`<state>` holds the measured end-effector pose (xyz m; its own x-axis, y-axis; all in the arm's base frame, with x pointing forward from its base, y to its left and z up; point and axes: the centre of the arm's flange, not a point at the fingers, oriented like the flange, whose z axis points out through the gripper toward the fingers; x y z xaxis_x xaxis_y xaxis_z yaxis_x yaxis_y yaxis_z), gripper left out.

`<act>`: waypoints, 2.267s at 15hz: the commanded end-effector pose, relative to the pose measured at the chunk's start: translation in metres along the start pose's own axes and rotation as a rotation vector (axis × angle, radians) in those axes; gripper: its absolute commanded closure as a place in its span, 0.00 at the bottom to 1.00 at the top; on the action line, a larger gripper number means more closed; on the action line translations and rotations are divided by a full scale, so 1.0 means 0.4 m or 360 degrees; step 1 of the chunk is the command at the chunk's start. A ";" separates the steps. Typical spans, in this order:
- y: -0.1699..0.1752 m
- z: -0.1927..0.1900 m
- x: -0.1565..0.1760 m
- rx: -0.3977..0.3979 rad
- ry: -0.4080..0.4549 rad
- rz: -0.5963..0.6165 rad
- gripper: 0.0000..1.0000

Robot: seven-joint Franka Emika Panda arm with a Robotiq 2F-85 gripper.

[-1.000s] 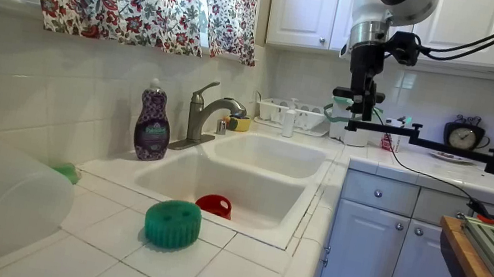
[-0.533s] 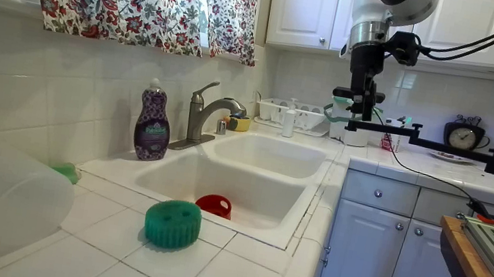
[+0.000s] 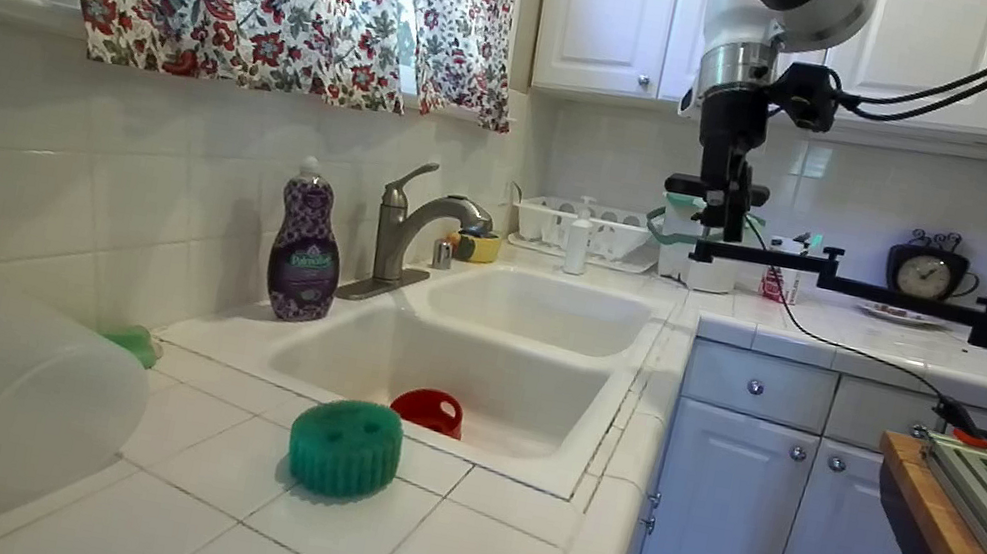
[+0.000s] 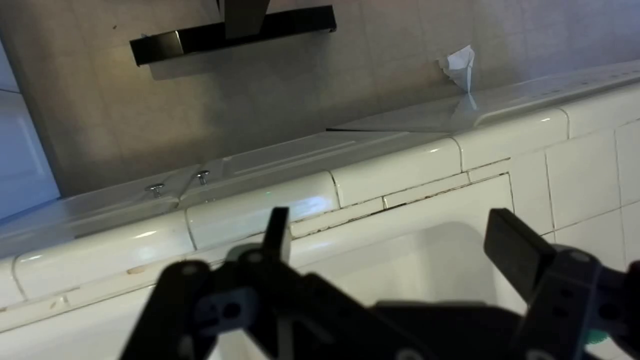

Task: Use the green sponge to clean the surface

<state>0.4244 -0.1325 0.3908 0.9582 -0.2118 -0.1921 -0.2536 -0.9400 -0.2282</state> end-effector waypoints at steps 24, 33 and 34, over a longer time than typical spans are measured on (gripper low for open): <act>-0.296 0.007 0.322 -0.0397 0.0213 -0.0582 0.00; -0.438 0.083 0.355 -0.0453 0.0160 -0.0765 0.00; -0.436 0.081 0.356 -0.0454 0.0156 -0.0763 0.00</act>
<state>0.6008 0.0099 0.3724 0.9687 0.2453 -0.0382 0.2455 -0.9694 0.0015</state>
